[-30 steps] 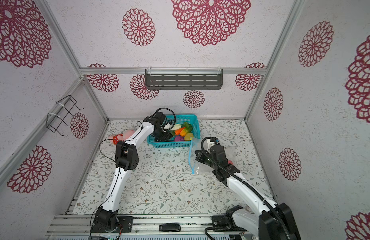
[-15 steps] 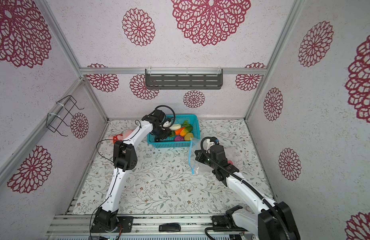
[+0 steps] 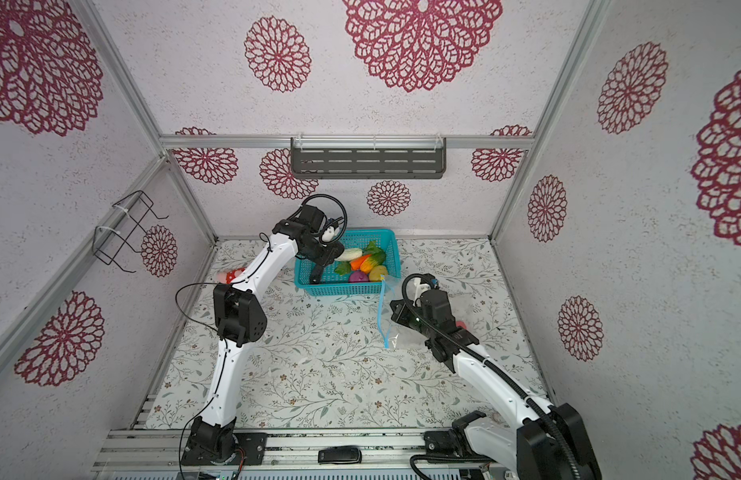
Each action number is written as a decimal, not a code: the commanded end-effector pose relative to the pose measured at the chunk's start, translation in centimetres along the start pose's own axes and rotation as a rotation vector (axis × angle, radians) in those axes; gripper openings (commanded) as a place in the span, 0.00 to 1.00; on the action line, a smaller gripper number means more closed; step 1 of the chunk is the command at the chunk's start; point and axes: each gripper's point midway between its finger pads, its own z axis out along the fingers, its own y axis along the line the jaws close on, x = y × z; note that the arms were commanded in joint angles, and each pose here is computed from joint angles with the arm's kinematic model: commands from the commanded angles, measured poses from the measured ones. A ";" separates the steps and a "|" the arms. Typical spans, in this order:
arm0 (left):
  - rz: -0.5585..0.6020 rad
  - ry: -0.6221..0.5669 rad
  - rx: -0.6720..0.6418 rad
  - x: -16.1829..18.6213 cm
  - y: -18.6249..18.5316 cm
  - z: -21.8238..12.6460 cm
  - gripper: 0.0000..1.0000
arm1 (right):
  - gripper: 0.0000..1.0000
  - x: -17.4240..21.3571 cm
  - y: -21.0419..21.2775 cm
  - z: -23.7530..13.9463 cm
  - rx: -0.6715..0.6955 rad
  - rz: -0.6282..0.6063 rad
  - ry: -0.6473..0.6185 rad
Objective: Place the food in the zip-top bag and seal the zipper
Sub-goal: 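Carry the dark beet with the left gripper over the bag mouth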
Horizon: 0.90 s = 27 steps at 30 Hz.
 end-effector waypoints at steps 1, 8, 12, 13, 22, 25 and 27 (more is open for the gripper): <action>-0.003 -0.056 0.030 -1.3 -1.6 -3.4 0.31 | 0.00 -2.3 2.4 -0.8 -0.064 -0.018 -0.065; 0.017 -0.017 0.090 0.0 -5.7 -5.3 0.29 | 0.00 -2.5 2.8 -0.8 -0.080 -0.021 -0.068; 0.036 0.009 0.147 1.3 -9.2 -6.7 0.29 | 0.00 -2.5 2.8 -0.8 -0.081 -0.026 -0.064; 0.047 0.015 0.158 1.8 -10.2 -7.1 0.28 | 0.00 -2.5 2.8 -0.8 -0.080 -0.027 -0.066; 0.090 0.035 0.272 5.2 -16.3 -10.0 0.29 | 0.00 -2.8 3.0 -1.1 -0.084 -0.039 -0.080; 0.107 0.070 0.298 6.6 -17.9 -10.0 0.29 | 0.00 -3.0 3.1 -1.3 -0.082 -0.045 -0.090; 0.104 0.097 0.319 7.4 -18.7 -9.8 0.29 | 0.00 -3.1 3.2 -1.4 -0.084 -0.047 -0.095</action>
